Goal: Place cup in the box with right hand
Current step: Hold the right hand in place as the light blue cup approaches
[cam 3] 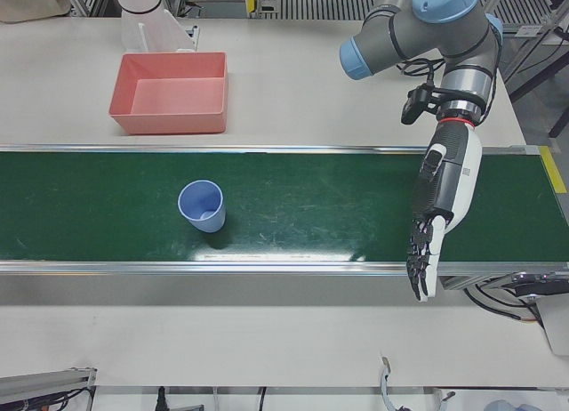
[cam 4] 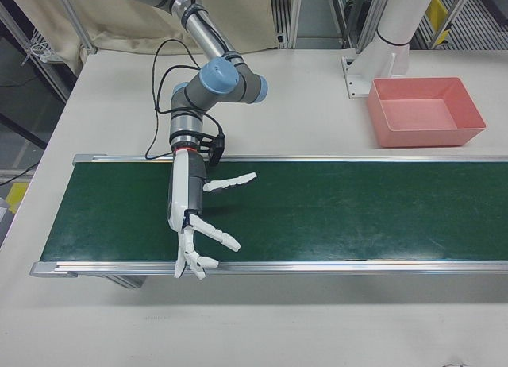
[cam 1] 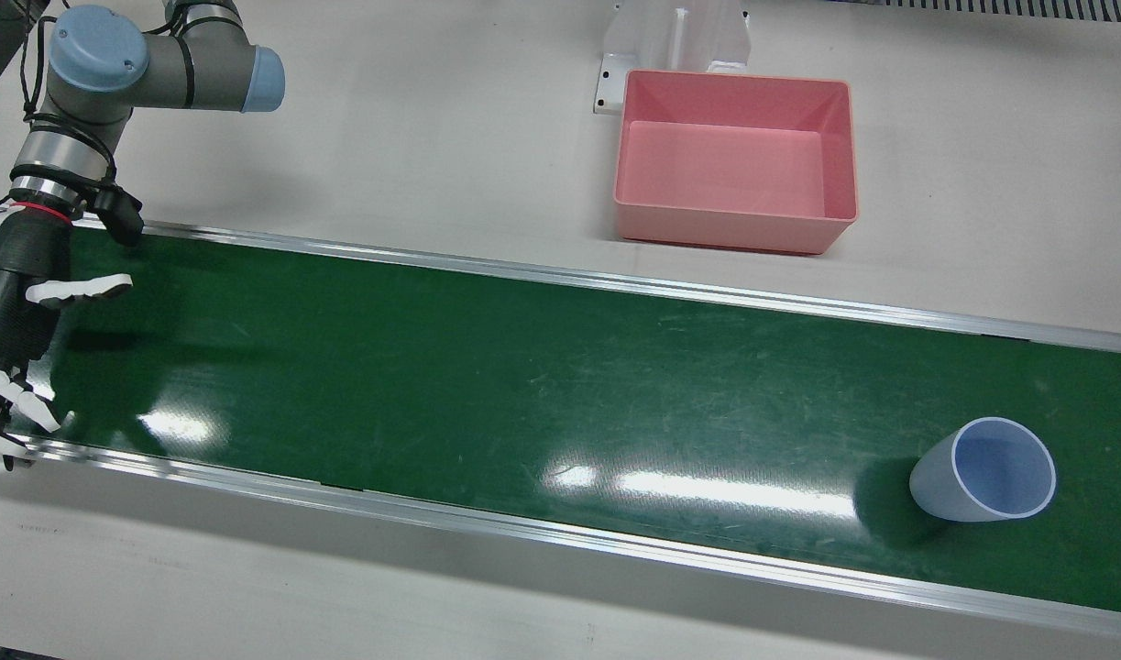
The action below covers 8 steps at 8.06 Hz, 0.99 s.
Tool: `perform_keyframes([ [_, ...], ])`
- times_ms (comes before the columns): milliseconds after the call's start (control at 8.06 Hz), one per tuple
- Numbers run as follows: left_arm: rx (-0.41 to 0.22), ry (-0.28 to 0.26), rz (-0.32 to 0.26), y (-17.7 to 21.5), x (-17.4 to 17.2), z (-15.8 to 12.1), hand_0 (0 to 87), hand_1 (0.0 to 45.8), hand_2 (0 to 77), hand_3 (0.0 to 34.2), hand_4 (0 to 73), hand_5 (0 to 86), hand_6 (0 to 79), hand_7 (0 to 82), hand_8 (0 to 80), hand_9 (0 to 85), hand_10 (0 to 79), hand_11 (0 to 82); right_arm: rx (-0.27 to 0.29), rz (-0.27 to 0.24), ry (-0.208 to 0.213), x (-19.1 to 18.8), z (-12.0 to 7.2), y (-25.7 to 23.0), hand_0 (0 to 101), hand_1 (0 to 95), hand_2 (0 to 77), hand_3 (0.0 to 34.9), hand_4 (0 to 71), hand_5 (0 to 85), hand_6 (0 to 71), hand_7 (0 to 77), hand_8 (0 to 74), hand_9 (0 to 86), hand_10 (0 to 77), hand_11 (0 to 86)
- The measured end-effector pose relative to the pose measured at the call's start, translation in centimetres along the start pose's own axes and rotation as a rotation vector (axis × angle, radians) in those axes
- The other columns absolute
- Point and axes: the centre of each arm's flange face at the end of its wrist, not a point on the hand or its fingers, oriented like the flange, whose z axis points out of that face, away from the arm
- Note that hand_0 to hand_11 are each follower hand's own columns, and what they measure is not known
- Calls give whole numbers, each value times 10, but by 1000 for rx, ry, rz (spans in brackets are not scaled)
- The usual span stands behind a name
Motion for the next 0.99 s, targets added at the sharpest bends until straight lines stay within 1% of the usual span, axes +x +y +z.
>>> perform_keyframes([
  [124, 0, 0, 0, 0, 0, 0, 0, 5, 5, 0, 0, 0, 0, 0, 0, 0, 0, 0, 0, -2, 0, 0, 0, 0, 456, 60, 5, 94, 316, 22, 65, 409, 76, 175, 5, 11],
  [248, 0, 0, 0, 0, 0, 0, 0, 5, 5, 0, 0, 0, 0, 0, 0, 0, 0, 0, 0, -2, 0, -1, 0, 0, 464, 27, 5, 77, 316, 27, 65, 409, 76, 185, 5, 11],
  [372, 0, 0, 0, 0, 0, 0, 0, 5, 5, 0, 0, 0, 0, 0, 0, 0, 0, 0, 0, -3, 0, -1, 0, 0, 470, 71, 16, 74, 316, 27, 65, 415, 76, 185, 5, 11],
  [496, 0, 0, 0, 0, 0, 0, 0, 5, 5, 0, 0, 0, 0, 0, 0, 0, 0, 0, -1, -3, -1, -1, 0, 1, 473, 82, 60, 74, 305, 27, 65, 409, 76, 185, 5, 11],
  [620, 0, 0, 0, 0, 0, 0, 0, 5, 5, 0, 0, 0, 0, 0, 0, 0, 0, 0, -2, -3, -1, -1, 1, 2, 471, 44, 44, 63, 316, 27, 65, 415, 76, 185, 5, 11],
  [745, 0, 0, 0, 0, 0, 0, 0, 5, 5, 0, 0, 0, 0, 0, 0, 0, 0, 0, -2, -4, -1, -1, 1, 2, 471, 71, 33, 63, 327, 27, 65, 415, 76, 185, 5, 11],
  [993, 0, 0, 0, 0, 0, 0, 0, 5, 5, 0, 0, 0, 0, 0, 0, 0, 0, 0, -7, -3, 0, 0, 2, 5, 471, 54, 33, 63, 327, 27, 65, 420, 76, 185, 0, 11],
])
